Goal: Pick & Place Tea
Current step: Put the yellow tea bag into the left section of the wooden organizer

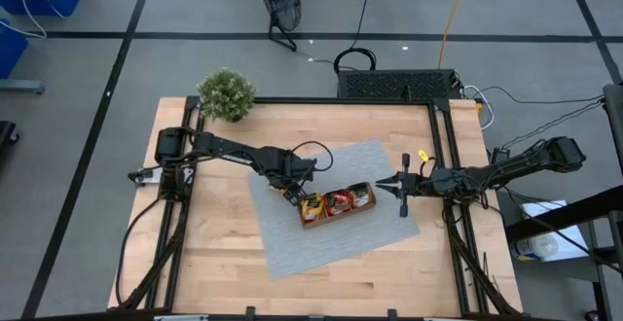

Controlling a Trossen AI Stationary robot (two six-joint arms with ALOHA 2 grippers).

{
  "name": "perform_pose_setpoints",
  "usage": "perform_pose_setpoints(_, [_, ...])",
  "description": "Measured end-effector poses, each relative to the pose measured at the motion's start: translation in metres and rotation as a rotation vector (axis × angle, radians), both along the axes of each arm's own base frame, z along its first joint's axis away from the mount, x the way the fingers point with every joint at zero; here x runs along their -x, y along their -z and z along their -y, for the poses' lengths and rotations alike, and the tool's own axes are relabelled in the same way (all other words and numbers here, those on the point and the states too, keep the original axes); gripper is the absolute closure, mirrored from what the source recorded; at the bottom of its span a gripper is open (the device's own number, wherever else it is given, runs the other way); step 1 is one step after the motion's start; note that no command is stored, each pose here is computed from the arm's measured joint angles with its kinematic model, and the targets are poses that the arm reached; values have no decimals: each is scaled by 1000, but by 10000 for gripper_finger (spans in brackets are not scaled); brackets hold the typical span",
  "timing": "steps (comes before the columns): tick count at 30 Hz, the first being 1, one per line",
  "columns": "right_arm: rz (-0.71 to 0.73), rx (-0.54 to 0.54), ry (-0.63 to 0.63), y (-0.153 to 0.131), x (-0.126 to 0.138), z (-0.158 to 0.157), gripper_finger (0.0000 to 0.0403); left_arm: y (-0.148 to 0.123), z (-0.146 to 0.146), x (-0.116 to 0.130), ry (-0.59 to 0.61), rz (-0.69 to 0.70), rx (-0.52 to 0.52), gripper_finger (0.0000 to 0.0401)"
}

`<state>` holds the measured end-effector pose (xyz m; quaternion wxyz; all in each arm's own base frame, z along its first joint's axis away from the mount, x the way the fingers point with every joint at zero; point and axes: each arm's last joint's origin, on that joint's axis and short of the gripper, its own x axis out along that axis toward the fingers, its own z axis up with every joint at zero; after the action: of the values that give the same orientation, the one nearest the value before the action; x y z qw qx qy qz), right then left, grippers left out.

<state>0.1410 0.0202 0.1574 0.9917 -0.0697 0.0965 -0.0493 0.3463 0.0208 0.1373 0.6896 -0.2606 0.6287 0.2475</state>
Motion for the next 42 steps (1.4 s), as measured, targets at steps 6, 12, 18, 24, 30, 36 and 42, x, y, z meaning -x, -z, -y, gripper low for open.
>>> perform_pose_setpoints(6, [0, 0, 0, 0, 0, 0, 385, -2, 2, 4, 4, -31, 34, 234])
perform_pose_setpoints(12, [-2, 0, 0, 0, 0, 0, 385, -10, 3, 9, 50, -51, 54, 339])
perform_pose_setpoints(18, [-5, 1, 0, 0, 0, 0, 385, -46, 13, 8, 105, -33, -44, 382])
perform_pose_setpoints(24, [-9, 2, 1, 1, 0, 0, 385, -98, 56, -12, 258, 191, -143, 387])
perform_pose_setpoints(30, [-7, 1, 1, 1, 0, 0, 385, -113, 105, -30, 424, 376, -238, 386])
perform_pose_setpoints(36, [-1, 0, 1, 0, 0, 0, 385, -91, 121, -36, 431, 337, -258, 377])
perform_pose_setpoints(42, [-2, -10, 3, 0, 0, 0, 385, -74, 119, -43, 496, 295, -277, 379])
